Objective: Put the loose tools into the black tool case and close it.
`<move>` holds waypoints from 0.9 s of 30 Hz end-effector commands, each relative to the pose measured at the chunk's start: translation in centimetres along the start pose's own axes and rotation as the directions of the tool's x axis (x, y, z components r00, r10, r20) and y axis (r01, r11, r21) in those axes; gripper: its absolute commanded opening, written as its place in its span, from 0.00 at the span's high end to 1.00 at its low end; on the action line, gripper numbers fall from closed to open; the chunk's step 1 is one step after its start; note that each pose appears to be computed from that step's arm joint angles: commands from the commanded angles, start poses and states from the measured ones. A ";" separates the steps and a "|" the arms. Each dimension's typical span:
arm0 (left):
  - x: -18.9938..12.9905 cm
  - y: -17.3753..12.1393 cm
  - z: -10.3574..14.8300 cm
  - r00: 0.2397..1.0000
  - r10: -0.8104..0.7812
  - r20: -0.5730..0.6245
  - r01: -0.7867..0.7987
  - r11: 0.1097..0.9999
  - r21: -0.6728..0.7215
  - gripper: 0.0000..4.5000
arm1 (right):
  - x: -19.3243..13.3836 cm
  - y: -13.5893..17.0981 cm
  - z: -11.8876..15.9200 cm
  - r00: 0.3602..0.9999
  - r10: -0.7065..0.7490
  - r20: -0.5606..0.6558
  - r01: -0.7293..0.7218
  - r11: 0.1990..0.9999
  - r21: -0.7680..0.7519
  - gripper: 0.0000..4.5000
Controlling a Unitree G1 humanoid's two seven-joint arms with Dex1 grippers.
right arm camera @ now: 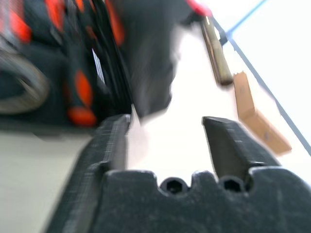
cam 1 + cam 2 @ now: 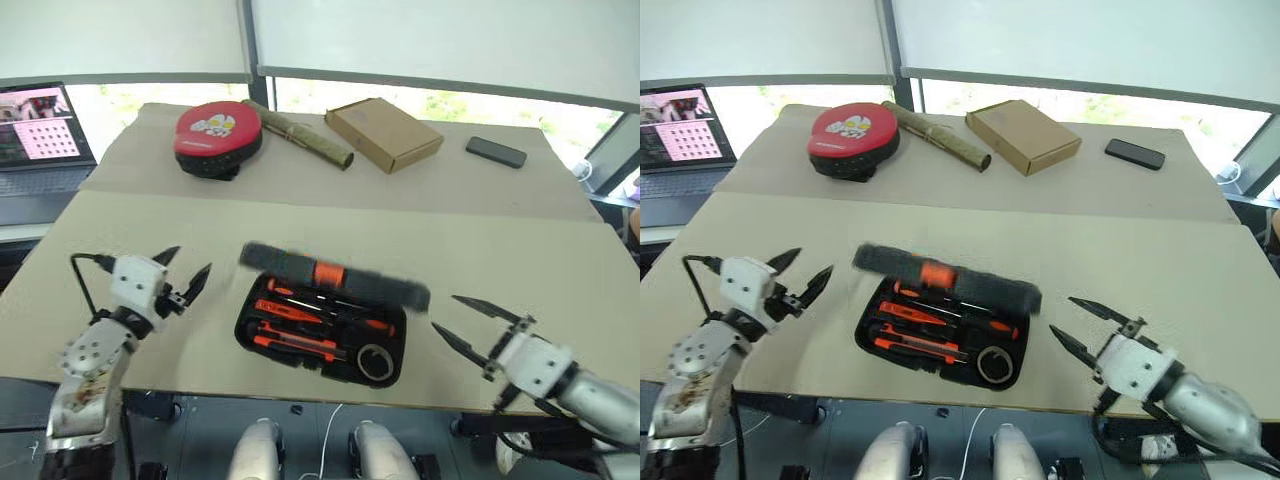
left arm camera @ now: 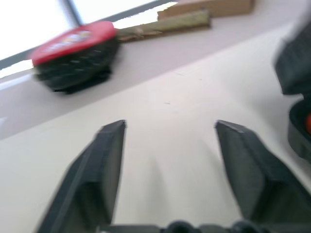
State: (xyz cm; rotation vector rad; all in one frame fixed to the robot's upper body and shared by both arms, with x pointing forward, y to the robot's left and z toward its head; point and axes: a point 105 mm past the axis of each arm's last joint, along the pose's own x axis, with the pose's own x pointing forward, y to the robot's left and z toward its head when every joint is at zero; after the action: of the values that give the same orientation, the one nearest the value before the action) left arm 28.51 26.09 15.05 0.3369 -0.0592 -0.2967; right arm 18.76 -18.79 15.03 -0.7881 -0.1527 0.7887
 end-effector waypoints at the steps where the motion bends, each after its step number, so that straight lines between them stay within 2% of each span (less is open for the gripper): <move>1: 0.1 2.2 0.6 0.998 -0.032 -0.048 0.029 0.998 -0.052 0.01 | -1.7 3.4 1.3 0.971 0.238 -0.012 -0.230 0.948 0.222 0.16; 3: 1.3 2.2 -0.2 0.988 -0.114 -0.102 0.108 0.992 -0.063 0.00 | -1.8 4.8 1.6 0.943 0.332 0.012 -0.321 0.901 0.293 0.26; 7: 4.1 0.5 -0.6 0.941 -0.310 -0.136 0.314 0.949 0.014 0.00 | -1.3 7.0 1.0 0.878 0.478 0.002 -0.442 0.811 0.384 0.54; 10: 6.1 -1.4 -0.8 0.875 -0.456 -0.165 0.473 0.877 0.086 0.00 | 0.3 6.8 0.8 0.871 0.491 0.008 -0.458 0.806 0.374 0.77; 11: 6.7 -2.0 -0.6 0.852 -0.499 -0.160 0.518 0.848 0.111 0.12 | 1.0 6.6 0.7 0.876 0.482 0.010 -0.449 0.809 0.378 0.85; 13: 8.0 -3.5 -0.4 0.798 -0.579 -0.168 0.601 0.785 0.152 0.24 | 2.0 6.7 0.5 0.872 0.489 0.017 -0.458 0.803 0.382 1.00; 18: 10.7 -5.6 0.3 0.727 -0.665 -0.173 0.686 0.688 0.238 0.66 | 3.0 7.7 0.5 0.849 0.528 0.027 -0.498 0.781 0.378 1.00; 19: 11.0 -6.0 0.4 0.713 -0.680 -0.170 0.699 0.672 0.246 0.71 | 3.4 7.8 0.5 0.848 0.529 0.032 -0.500 0.778 0.381 1.00; 21: 11.5 -6.6 0.7 0.691 -0.704 -0.165 0.719 0.645 0.259 0.89 | 4.1 7.9 0.7 0.847 0.529 0.045 -0.503 0.771 0.390 1.00; 22: 11.7 -6.9 0.8 0.682 -0.713 -0.164 0.727 0.635 0.260 0.95 | 4.5 7.9 0.7 0.847 0.529 0.048 -0.503 0.769 0.394 1.00; 23: 11.9 -7.3 0.9 0.671 -0.724 -0.162 0.736 0.624 0.262 0.99 | 4.8 7.7 0.6 0.849 0.526 0.047 -0.499 0.770 0.398 1.00; 27: 12.2 -8.6 1.5 0.635 -0.759 -0.144 0.763 0.588 0.269 0.99 | 5.4 6.8 -0.1 0.856 0.517 0.025 -0.483 0.782 0.394 1.00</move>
State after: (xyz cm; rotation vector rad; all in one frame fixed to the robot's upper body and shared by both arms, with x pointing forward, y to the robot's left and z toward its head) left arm 37.54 14.78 12.60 0.6511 0.1031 -1.1493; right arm 17.71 -11.66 9.05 -0.4562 0.3170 1.2859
